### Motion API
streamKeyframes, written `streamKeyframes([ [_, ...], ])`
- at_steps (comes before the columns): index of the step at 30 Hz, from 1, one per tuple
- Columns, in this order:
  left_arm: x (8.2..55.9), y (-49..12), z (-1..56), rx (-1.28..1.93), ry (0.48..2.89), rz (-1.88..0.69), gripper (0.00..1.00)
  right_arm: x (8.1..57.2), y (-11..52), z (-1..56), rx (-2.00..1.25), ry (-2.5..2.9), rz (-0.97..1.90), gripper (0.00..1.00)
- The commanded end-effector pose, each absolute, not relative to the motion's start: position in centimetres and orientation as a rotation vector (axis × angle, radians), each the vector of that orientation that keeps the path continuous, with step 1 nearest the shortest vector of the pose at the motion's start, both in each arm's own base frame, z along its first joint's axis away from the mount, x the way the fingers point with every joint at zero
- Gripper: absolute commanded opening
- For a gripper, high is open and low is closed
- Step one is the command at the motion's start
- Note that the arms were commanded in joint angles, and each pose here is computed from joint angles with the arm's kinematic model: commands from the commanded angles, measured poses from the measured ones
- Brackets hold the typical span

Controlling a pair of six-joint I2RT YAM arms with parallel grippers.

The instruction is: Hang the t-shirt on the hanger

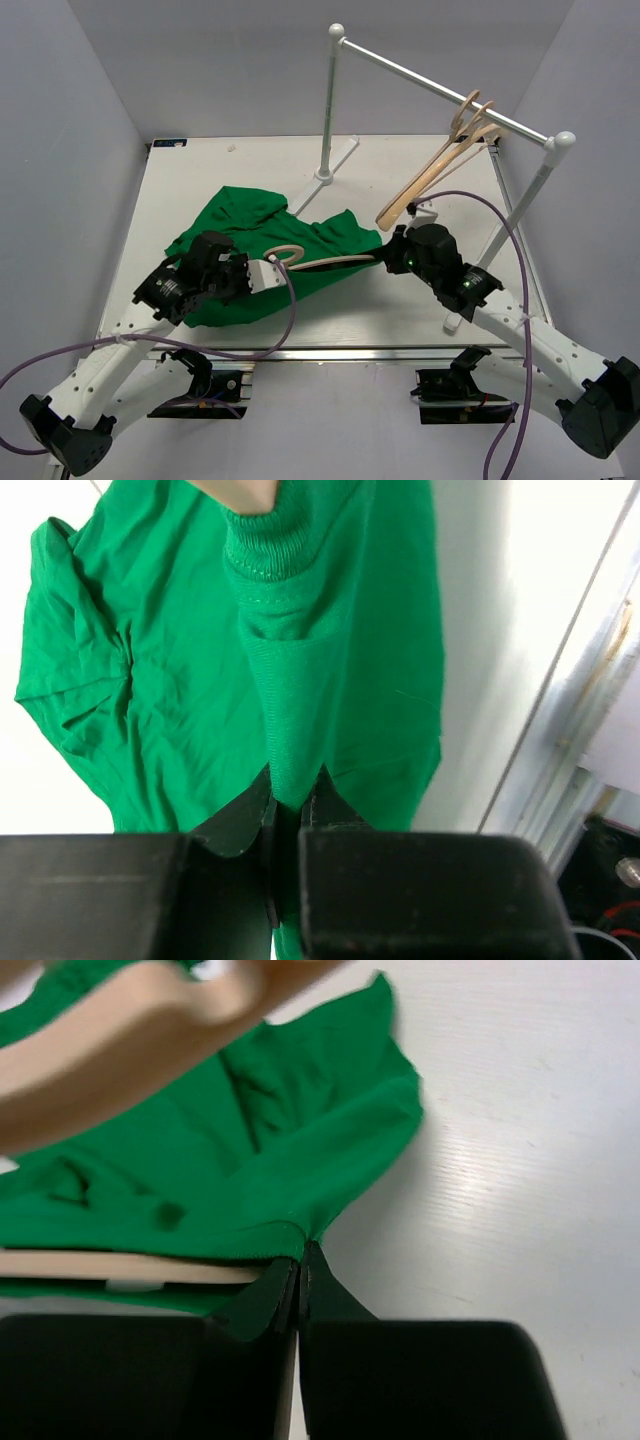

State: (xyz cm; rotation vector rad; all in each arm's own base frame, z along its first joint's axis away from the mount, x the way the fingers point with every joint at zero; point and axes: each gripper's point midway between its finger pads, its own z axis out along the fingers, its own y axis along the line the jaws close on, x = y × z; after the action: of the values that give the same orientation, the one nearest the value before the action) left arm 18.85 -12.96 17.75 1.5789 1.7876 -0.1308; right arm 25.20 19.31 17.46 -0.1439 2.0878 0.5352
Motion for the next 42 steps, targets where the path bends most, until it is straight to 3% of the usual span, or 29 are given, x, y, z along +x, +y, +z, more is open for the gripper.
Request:
streamKeyframes([
  [1, 20.3, -12.7, 17.4, 1.529, 1.809, -0.072, 0.00, 24.3, 22.2, 20.4, -0.342, 2.059, 0.677, 0.00],
  [15, 22.7, -16.1, 15.9, 1.506, 1.846, -0.194, 0.00, 20.3, 34.2, 23.8, -0.819, 1.930, 0.981, 0.00],
  [23, 23.3, -15.9, 15.1, 1.448, 1.901, -0.175, 0.00, 23.6, 33.0, 22.0, -0.562, 2.046, 0.814, 0.00],
  [24, 23.4, -15.9, 15.1, 1.449, 1.900, -0.168, 0.00, 23.4, 32.5, 20.9, -0.559, 2.064, 0.793, 0.23],
  [29, 22.9, -15.9, 14.6, 1.503, 1.906, -0.184, 0.00, 21.1, 32.3, 21.1, -0.852, 1.956, 0.819, 0.47],
  [30, 22.8, -15.9, 14.5, 1.518, 1.900, -0.185, 0.00, 20.9, 32.2, 21.2, -0.946, 1.898, 0.791, 0.63],
  [33, 22.6, -16.0, 14.4, 1.542, 1.883, -0.198, 0.00, 21.7, 31.7, 22.7, -1.018, 1.798, 0.707, 0.83],
  [38, 22.2, -16.1, 14.4, 1.543, 1.856, -0.212, 0.00, 23.8, 30.3, 26.2, -0.959, 1.770, 0.648, 0.85],
  [42, 21.9, -15.9, 14.5, 1.561, 1.841, -0.208, 0.00, 22.6, 29.0, 24.6, -1.236, 1.710, 0.590, 0.85],
])
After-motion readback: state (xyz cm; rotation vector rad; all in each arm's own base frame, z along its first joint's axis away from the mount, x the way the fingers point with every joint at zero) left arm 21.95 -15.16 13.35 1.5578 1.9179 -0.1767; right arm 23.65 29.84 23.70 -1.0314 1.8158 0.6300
